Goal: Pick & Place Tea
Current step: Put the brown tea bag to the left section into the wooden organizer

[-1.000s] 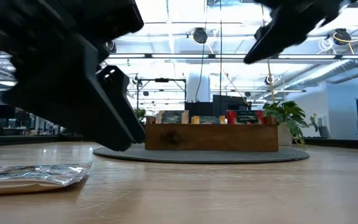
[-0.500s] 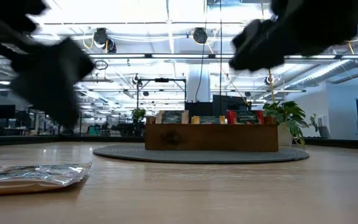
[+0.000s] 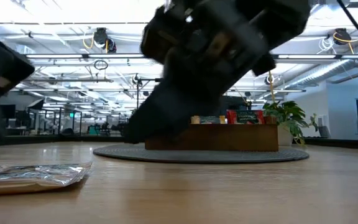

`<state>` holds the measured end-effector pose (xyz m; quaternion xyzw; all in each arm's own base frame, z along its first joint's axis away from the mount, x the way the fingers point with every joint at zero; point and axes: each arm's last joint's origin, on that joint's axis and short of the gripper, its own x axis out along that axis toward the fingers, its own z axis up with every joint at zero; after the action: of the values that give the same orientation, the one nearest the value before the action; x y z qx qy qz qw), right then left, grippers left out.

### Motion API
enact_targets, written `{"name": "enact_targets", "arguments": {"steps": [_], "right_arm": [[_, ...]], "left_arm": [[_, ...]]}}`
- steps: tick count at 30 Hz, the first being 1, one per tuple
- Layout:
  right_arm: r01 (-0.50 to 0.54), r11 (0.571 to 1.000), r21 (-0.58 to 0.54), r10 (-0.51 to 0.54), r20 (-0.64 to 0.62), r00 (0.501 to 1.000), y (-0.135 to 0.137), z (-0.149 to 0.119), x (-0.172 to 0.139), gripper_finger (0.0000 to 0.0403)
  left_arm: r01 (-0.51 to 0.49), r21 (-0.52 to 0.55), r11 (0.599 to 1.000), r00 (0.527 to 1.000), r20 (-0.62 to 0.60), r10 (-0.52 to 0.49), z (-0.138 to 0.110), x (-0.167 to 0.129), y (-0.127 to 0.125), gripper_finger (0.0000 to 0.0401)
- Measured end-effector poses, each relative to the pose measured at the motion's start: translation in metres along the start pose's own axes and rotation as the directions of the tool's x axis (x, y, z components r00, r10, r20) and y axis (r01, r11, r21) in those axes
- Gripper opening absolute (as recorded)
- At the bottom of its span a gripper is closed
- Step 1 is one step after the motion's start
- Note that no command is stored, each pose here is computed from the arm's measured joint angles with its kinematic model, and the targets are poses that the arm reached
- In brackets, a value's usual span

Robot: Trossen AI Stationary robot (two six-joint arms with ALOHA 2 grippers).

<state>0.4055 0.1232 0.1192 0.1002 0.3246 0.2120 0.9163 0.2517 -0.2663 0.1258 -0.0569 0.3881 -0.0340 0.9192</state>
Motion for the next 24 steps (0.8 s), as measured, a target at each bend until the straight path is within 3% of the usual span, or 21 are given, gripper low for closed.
{"name": "enact_targets", "arguments": {"steps": [11, 15, 24], "right_arm": [[0.125, 0.992, 0.017, -0.125, 0.030, 0.992, -0.011, 0.000, 0.011, 0.0143], [0.105, 0.994, 0.020, -0.106, 0.050, 0.993, -0.006, 0.001, 0.012, 0.0144], [0.088, 0.995, 0.042, -0.090, 0.041, 0.995, 0.003, -0.002, 0.014, 0.0142]], "left_arm": [[-0.017, -0.011, 1.000, 0.999, 0.034, 0.017, -0.002, -0.003, -0.004, 0.0063], [-0.032, -0.022, 0.999, 0.998, 0.046, 0.033, 0.000, -0.001, -0.002, 0.0011], [-0.016, -0.017, 1.000, 0.999, -0.036, 0.016, -0.013, 0.015, 0.000, 0.0005]]}}
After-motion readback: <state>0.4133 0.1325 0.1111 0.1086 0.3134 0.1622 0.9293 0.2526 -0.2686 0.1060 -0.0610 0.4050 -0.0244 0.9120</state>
